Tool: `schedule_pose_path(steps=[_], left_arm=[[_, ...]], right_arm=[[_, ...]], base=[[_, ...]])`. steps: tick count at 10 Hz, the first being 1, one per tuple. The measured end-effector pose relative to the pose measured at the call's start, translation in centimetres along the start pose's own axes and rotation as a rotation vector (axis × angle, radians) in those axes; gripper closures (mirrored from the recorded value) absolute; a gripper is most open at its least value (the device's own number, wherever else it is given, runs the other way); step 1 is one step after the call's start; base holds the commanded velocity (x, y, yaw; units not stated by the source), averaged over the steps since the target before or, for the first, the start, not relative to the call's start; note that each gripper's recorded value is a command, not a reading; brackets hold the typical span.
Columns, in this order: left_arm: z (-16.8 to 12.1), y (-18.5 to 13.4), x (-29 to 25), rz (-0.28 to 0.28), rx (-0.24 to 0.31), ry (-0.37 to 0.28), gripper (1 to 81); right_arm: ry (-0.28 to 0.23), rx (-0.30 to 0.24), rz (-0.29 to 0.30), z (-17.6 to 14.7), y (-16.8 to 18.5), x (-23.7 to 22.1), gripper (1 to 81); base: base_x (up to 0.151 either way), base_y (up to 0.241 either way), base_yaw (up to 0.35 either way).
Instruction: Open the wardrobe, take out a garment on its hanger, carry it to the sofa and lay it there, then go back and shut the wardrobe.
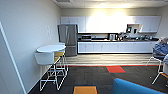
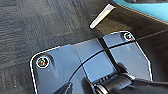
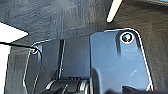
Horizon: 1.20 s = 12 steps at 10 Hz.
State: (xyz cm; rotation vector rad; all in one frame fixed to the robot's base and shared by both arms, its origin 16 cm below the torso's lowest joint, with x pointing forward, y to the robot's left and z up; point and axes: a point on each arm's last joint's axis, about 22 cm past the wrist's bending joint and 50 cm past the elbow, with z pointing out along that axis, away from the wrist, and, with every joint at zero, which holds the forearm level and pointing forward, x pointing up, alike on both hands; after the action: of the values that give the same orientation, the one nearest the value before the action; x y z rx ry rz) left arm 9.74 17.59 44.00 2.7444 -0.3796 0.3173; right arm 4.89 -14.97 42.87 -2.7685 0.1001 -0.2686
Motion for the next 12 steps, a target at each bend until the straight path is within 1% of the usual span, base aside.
schedule_pose_path(steps=[12], left_arm=[[0.21, 0.75, -0.24, 0.001, -0.009, -0.003, 1.0]], right_arm=[[0.001, -0.011, -0.001, -0.15, 0.71, 0.06, 1.0]], base=[[0.0, 0.0, 0.29]])
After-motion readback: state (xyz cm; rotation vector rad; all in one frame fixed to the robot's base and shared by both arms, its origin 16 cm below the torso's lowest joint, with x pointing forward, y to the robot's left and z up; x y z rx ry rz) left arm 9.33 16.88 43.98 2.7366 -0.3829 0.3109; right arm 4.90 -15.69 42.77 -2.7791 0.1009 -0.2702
